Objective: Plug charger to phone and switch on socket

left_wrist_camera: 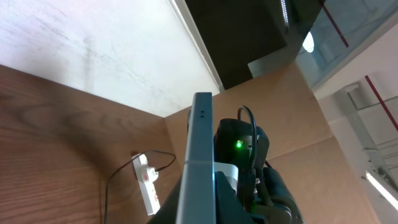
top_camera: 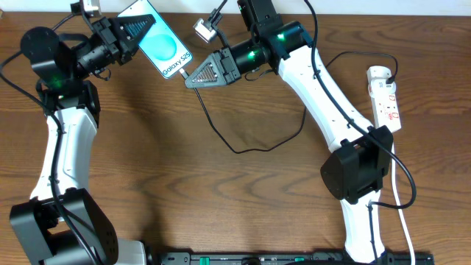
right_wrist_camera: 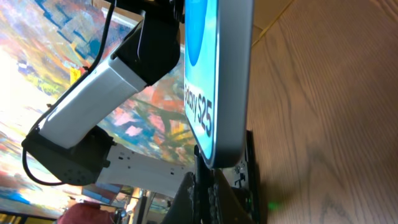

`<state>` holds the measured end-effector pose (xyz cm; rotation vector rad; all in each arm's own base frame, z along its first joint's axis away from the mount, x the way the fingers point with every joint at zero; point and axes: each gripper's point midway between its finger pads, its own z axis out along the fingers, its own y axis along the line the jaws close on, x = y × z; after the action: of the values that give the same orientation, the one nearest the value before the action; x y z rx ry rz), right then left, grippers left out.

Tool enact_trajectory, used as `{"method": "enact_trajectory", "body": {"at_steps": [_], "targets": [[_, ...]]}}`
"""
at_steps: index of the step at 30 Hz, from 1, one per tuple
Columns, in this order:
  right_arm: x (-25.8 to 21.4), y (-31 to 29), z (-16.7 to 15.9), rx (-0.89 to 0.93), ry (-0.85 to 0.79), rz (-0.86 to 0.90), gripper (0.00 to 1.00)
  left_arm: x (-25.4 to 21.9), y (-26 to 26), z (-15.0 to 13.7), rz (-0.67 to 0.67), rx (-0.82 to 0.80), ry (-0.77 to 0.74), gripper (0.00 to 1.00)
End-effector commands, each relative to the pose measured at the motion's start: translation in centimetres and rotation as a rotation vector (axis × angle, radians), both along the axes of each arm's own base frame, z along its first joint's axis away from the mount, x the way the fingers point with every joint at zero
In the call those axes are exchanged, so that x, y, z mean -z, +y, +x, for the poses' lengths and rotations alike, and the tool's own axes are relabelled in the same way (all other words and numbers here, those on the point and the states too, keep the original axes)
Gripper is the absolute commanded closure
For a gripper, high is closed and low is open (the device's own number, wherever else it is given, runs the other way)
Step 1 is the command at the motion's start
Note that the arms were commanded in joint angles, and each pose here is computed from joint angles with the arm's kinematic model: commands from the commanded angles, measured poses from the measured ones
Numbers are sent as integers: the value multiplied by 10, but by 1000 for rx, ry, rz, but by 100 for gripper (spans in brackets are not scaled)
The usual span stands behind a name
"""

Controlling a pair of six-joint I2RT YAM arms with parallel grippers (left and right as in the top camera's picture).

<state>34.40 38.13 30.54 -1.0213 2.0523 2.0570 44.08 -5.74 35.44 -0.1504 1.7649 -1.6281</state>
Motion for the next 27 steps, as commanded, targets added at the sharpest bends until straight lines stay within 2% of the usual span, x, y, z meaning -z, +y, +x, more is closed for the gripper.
{"method": "enact_trajectory", "body": {"at_steps": [1,23,27], "targets": [[-12,-2,3,5,-34,27,99,0,-29,-34,59,234,-50,93],[-7,-1,8,32,-51,1,99,0,-34,-30,49,218,-40,93],[-8,-1,8,30,-44,1,90,0,-34,-30,49,218,-40,93]]}}
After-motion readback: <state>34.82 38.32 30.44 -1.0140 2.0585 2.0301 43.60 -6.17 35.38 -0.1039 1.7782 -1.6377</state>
